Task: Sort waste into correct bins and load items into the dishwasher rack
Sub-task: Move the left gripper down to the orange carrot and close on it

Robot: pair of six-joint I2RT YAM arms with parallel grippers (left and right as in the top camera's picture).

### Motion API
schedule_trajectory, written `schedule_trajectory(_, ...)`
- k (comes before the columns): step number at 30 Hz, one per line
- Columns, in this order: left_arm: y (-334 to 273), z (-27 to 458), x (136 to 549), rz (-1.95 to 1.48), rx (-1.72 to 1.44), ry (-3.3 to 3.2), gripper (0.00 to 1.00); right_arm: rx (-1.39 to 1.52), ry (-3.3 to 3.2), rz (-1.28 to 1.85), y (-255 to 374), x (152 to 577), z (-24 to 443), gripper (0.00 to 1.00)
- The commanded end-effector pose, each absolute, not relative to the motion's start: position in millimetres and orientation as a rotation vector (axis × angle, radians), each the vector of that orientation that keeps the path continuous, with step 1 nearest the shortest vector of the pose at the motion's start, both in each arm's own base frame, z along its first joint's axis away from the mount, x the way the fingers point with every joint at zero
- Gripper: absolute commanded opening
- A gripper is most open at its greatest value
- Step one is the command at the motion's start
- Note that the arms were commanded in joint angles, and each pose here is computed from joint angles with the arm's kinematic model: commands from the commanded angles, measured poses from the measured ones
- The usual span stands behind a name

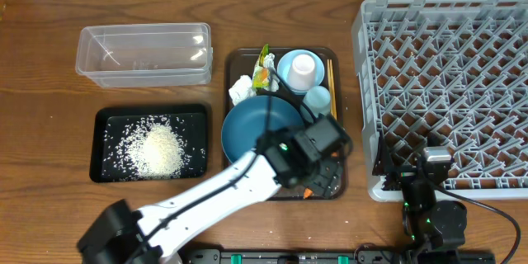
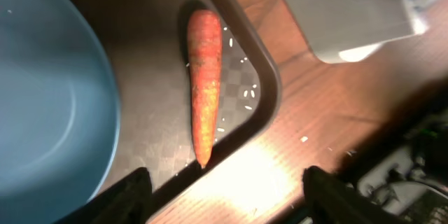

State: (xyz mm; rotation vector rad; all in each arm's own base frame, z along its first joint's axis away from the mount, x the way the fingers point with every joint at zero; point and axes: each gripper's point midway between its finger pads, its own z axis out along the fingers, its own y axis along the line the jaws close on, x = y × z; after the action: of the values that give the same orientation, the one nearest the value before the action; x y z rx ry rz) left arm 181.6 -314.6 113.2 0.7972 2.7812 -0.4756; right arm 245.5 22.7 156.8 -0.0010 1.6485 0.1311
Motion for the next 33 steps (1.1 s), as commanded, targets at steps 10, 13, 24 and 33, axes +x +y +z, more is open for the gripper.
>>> schedule_trajectory(10,-308.5,88.0,208.0,-0.256,0.722,2.745,0.55,-0.033,1.655,0.139,28.8,244.9,154.9,0.99)
schedule_trajectory(13,-311.4,84.3,208.6,-0.26,0.724,2.742,0.5,-0.033,1.654,0.139,28.8,244.8,155.0,0.99)
schedule_trajectory(24,-319.6,57.2,212.0,-0.274,0.486,2.839,0.51,-0.033,1.654,0.14,28.9,244.8,155.0,0.99)
schedule_trajectory(33,-330.9,34.0,215.4,-0.289,0.471,2.859,0.51,-0.033,1.654,0.139,28.8,244.8,155.0,0.99)
